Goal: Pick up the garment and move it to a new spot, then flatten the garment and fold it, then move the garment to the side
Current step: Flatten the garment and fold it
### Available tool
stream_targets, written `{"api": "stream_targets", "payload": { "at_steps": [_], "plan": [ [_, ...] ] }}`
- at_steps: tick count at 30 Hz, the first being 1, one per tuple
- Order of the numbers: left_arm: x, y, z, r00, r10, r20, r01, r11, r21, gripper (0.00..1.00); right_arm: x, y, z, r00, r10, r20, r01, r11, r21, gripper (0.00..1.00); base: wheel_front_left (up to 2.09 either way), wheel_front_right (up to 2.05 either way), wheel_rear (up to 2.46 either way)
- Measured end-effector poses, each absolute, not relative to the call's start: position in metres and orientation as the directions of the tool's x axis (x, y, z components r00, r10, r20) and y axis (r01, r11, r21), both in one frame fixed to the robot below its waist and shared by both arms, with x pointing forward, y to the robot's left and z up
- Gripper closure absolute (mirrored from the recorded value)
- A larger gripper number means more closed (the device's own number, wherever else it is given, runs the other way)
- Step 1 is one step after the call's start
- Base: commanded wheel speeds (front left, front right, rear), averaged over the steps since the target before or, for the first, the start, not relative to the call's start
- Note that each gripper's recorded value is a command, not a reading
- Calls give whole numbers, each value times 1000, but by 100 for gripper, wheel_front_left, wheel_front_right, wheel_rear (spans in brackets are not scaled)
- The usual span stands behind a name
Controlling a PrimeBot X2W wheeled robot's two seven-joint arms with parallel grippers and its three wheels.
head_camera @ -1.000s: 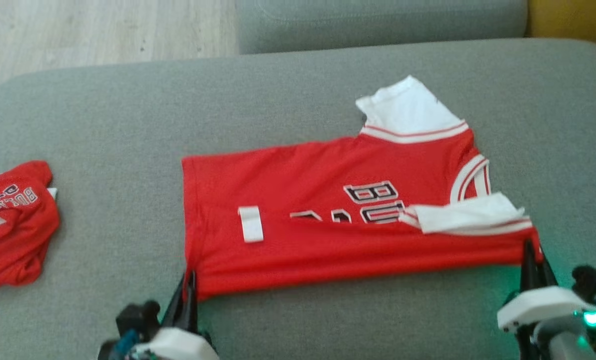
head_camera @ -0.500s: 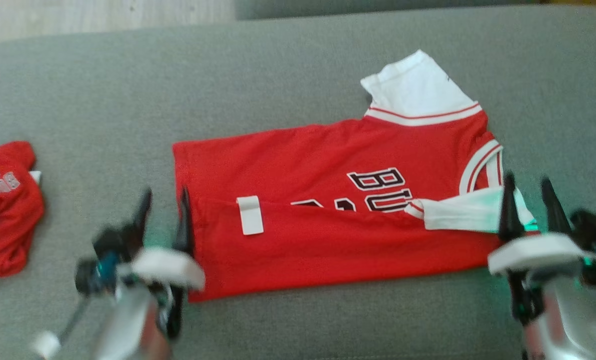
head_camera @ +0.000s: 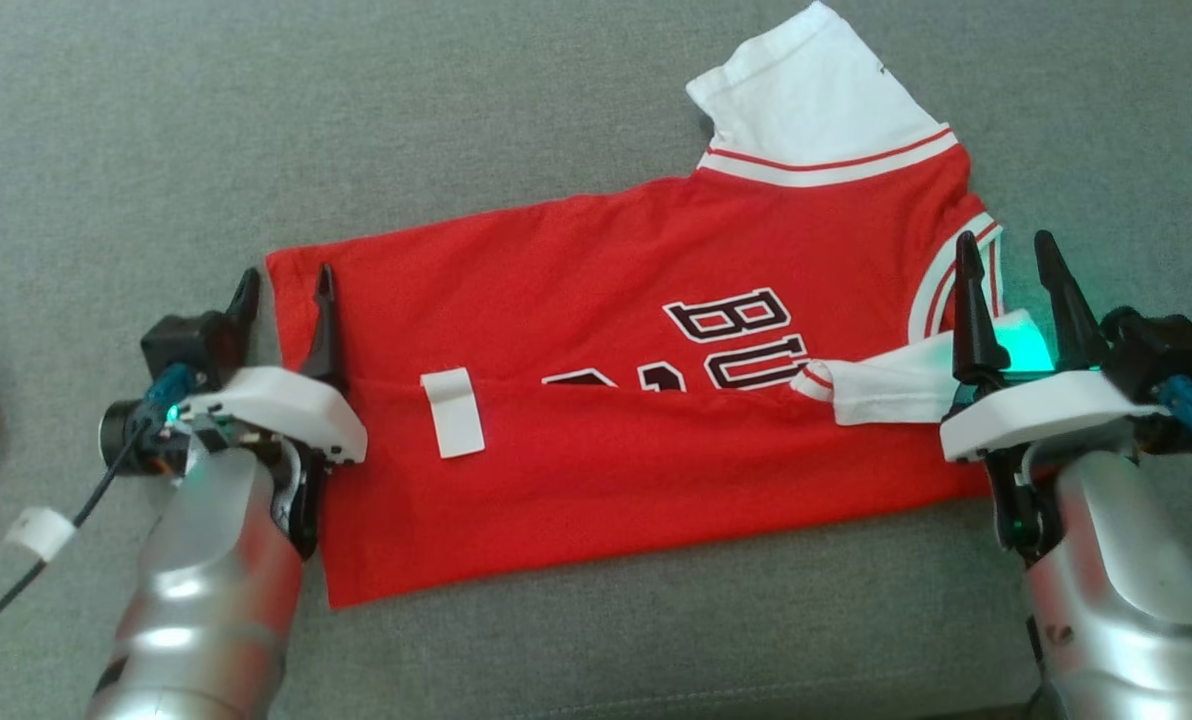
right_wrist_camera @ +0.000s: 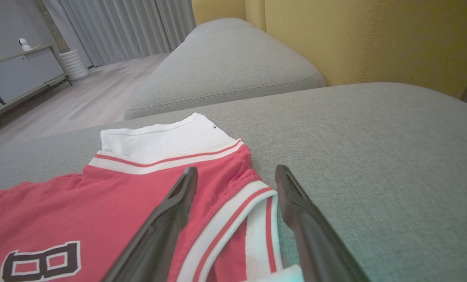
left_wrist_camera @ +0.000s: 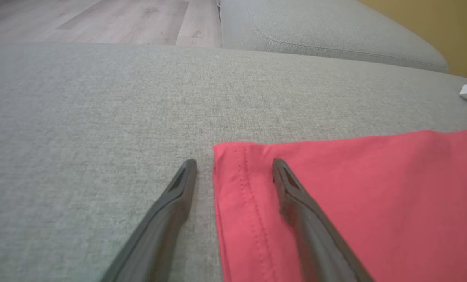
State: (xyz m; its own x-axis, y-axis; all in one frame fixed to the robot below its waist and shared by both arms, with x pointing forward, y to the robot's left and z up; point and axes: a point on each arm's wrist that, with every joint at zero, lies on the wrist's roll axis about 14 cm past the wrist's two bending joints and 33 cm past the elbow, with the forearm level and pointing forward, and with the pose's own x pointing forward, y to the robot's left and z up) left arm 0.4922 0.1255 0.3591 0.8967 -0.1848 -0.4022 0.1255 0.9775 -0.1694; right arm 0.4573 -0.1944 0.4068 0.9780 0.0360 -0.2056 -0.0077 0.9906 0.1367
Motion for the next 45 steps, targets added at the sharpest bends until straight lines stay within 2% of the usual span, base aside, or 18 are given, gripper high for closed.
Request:
{"api": "stream_targets", "payload": {
  "at_steps": [1, 2, 3, 4, 11, 16, 20, 22, 29, 34, 35, 36, 37, 42, 45],
  "plan": [
    [494, 124, 358, 894, -193, -404, 135, 976, -169, 0, 458, -195, 406, 977, 38, -208, -10, 991, 135, 0, 0, 0, 0],
    [495, 123, 358, 893, -198, -404, 142, 976, -164, 13, 460, -195, 405, 977, 45, -209, -19, 992, 128, 0, 0, 0, 0],
    [496, 122, 358, 892, -203, -403, 150, 976, -159, 61, 464, -195, 406, 977, 53, -207, -28, 992, 119, 0, 0, 0, 0],
    [496, 121, 358, 890, -212, -403, 159, 974, -161, 100, 468, -195, 409, 978, 59, -200, -37, 993, 112, 0, 0, 0, 0],
    [499, 121, 371, 908, -224, -355, 181, 972, -151, 100, 525, -182, 432, 976, 134, -172, -128, 991, 47, 0, 0, 0, 0],
    [511, 128, 406, 949, -213, -233, 191, 975, -114, 100, 566, -172, 430, 951, 173, -257, -180, 984, -4, 0, 0, 0, 0],
    [505, 135, 408, 954, -204, -221, 188, 978, -93, 100, 591, -169, 416, 919, 174, -353, -201, 979, -40, 0, 0, 0, 0],
    [503, 137, 407, 953, -203, -225, 188, 978, -88, 100, 596, -166, 412, 908, 178, -380, -211, 976, -47, 0, 0, 0, 0],
    [490, 139, 393, 943, -211, -258, 180, 974, -141, 100, 613, -140, 365, 797, 195, -571, -292, 953, -82, 0, 0, 0, 0],
    [486, 140, 384, 938, -202, -283, 164, 975, -151, 100, 626, -139, 354, 762, 174, -624, -299, 949, -100, 0, 0, 0, 0],
    [486, 140, 383, 937, -199, -285, 162, 975, -150, 100, 627, -139, 354, 757, 170, -630, -300, 948, -105, 20, 0, 0, 0],
    [486, 139, 383, 937, -200, -285, 162, 975, -152, 100, 627, -140, 354, 758, 168, -630, -299, 948, -106, 78, 0, 0, 0],
    [487, 137, 384, 937, -206, -282, 168, 974, -151, 100, 627, -141, 355, 763, 168, -624, -296, 949, -106, 100, 0, 0, 0],
    [493, 133, 388, 940, -211, -269, 176, 973, -148, 100, 626, -159, 359, 791, 137, -597, -258, 958, -123, 100, 0, 0, 0],
    [496, 135, 391, 944, -201, -260, 166, 975, -150, 100, 630, -168, 369, 835, 127, -535, -227, 966, -125, 100, 0, 0, 0]
  ]
}}
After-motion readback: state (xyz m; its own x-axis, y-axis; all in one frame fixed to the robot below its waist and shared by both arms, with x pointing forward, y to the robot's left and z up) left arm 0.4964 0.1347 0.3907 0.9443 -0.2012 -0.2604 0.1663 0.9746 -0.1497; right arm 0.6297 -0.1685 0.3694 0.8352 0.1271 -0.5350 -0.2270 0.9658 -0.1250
